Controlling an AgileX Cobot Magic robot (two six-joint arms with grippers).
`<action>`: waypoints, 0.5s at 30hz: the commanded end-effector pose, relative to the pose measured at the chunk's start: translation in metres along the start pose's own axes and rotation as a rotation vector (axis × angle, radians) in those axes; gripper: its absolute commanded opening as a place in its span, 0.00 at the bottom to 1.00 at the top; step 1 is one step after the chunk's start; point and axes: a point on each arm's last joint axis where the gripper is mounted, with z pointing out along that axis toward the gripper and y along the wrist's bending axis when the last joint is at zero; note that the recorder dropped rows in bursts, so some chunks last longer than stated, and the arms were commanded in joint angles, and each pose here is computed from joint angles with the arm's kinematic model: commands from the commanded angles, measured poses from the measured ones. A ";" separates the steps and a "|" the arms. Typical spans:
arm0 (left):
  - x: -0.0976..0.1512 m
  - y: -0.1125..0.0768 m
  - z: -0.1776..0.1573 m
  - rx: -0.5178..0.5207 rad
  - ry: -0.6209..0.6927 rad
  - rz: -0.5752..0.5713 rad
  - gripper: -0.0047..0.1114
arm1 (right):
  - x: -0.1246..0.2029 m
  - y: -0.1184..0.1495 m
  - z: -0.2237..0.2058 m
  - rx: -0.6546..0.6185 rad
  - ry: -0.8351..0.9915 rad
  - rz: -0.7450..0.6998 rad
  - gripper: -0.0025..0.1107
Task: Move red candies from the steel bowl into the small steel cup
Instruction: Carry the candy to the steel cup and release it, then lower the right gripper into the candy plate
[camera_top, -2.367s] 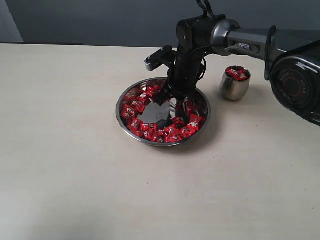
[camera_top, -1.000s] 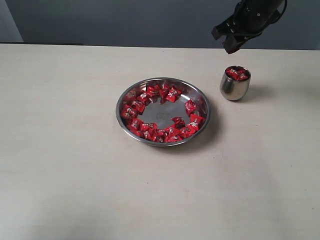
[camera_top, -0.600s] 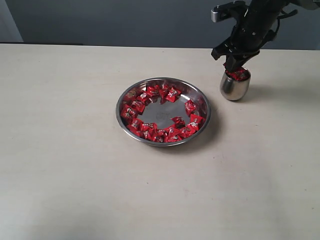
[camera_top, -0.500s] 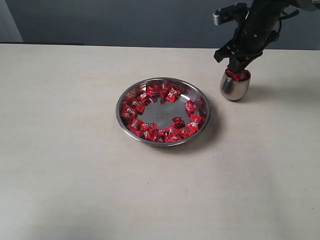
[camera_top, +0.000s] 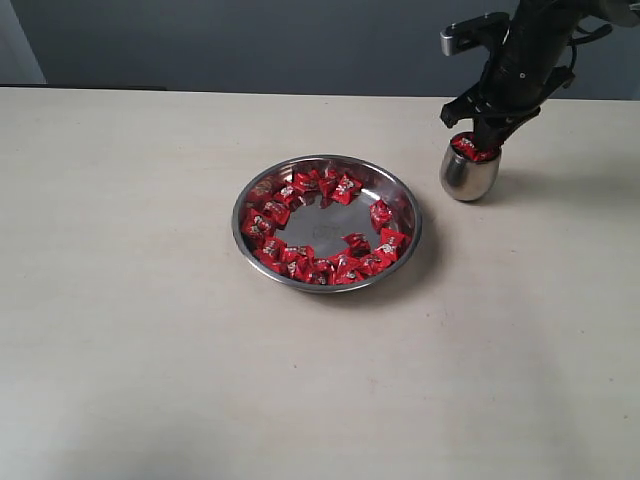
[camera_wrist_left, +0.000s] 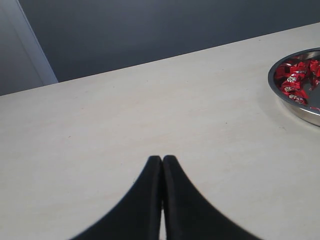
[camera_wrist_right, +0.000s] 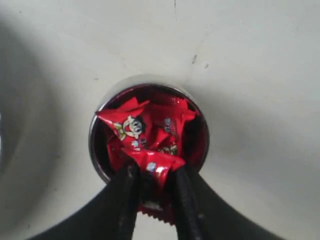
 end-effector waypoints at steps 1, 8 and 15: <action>-0.001 0.000 0.000 -0.001 -0.012 -0.003 0.04 | 0.002 -0.004 -0.001 0.008 0.006 0.009 0.27; -0.001 0.000 0.000 -0.001 -0.012 -0.003 0.04 | -0.002 -0.005 -0.001 0.016 -0.041 0.011 0.27; -0.001 0.000 0.000 -0.001 -0.012 -0.003 0.04 | -0.011 -0.008 -0.025 0.060 -0.170 0.010 0.27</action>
